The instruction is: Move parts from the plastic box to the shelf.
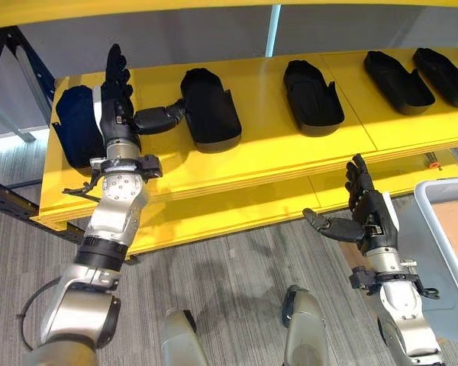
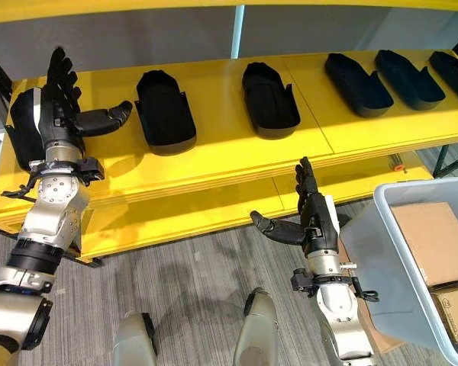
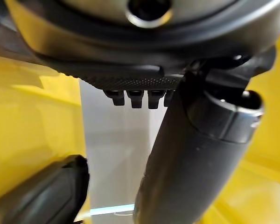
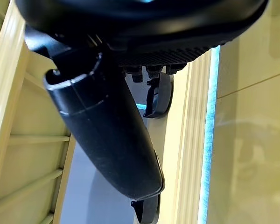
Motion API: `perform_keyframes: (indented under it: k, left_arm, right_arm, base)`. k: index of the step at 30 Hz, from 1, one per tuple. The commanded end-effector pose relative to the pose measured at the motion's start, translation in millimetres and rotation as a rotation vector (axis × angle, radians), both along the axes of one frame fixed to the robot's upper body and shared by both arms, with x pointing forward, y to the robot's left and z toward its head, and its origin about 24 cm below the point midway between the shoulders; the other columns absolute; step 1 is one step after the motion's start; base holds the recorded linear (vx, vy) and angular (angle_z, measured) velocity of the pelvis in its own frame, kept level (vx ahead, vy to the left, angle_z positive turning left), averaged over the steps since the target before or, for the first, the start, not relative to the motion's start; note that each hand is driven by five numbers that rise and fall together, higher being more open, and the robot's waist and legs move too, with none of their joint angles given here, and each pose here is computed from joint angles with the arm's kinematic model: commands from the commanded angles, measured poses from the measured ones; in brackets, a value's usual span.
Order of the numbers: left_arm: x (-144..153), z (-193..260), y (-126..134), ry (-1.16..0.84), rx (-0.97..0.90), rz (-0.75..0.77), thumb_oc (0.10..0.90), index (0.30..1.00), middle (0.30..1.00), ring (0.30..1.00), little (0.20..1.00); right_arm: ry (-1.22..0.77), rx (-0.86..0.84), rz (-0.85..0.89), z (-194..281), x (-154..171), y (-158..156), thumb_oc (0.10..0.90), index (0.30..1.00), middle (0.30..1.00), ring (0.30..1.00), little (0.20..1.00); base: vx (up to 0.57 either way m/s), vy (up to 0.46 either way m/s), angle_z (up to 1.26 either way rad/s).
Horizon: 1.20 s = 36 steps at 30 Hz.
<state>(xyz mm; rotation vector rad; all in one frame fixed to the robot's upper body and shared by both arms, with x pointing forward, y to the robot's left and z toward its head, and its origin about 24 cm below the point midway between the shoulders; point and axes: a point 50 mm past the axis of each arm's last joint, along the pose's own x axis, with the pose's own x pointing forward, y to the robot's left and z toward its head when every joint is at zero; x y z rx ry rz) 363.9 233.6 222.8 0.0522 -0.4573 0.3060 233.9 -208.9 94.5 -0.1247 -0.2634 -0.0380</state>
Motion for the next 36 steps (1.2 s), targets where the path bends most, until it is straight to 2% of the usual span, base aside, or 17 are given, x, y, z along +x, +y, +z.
perform_keyframes:
  k: [1, 11, 16, 21, 23, 30, 36]
  left_arm:
    - [-9.0, 67.7, 1.8, -0.273, 0.013, 0.027, 0.900, 1.000, 1.000, 1.000, 1.000]
    - [-10.9, 77.7, 19.2, -0.309, -0.015, 0.186, 0.900, 1.000, 1.000, 1.000, 1.000]
    - [-14.9, 79.6, 36.6, -0.295, 0.082, 0.351, 0.900, 1.000, 1.000, 1.000, 1.000]
    - [-13.3, 78.1, 51.2, -0.247, 0.125, 0.435, 0.900, 1.000, 1.000, 1.000, 1.000]
    - [-12.9, 79.7, 55.5, -0.221, 0.206, 0.476, 0.900, 1.000, 1.000, 1.000, 1.000]
    - [-8.2, 75.9, 64.4, -0.152, 0.237, 0.512, 0.900, 1.000, 1.000, 1.000, 1.000]
    - [-2.7, 74.1, 61.5, -0.119, 0.239, 0.488, 0.900, 1.000, 1.000, 1.000, 1.000]
  right_arm:
    - [-0.238, -0.031, 0.025, 42.8, 2.7, 2.3, 0.900, 1.000, 1.000, 1.000, 1.000]
    - [-0.234, -0.056, 0.053, 41.5, -3.3, 2.7, 0.900, 1.000, 1.000, 1.000, 1.000]
    - [-0.240, -0.057, 0.065, 42.5, -6.3, 0.7, 0.900, 1.000, 1.000, 1.000, 1.000]
    - [-0.240, -0.055, 0.075, 42.7, -7.8, -0.3, 0.900, 1.000, 1.000, 1.000, 1.000]
    - [-0.244, -0.056, 0.076, 43.7, -8.3, -1.9, 0.900, 1.000, 1.000, 1.000, 1.000]
    - [-0.245, -0.065, 0.070, 45.0, -10.0, -5.3, 0.900, 1.000, 1.000, 1.000, 1.000]
    - [-0.247, -0.062, 0.069, 45.6, -11.7, -6.1, 0.900, 1.000, 1.000, 1.000, 1.000]
  base:
    - [0.00, 0.000, 0.00]
    - [0.00, 0.000, 0.00]
    - [0.00, 0.000, 0.00]
    - [0.00, 0.000, 0.00]
    - [0.00, 0.000, 0.00]
    - [0.00, 0.000, 0.00]
    - [0.00, 0.000, -0.01]
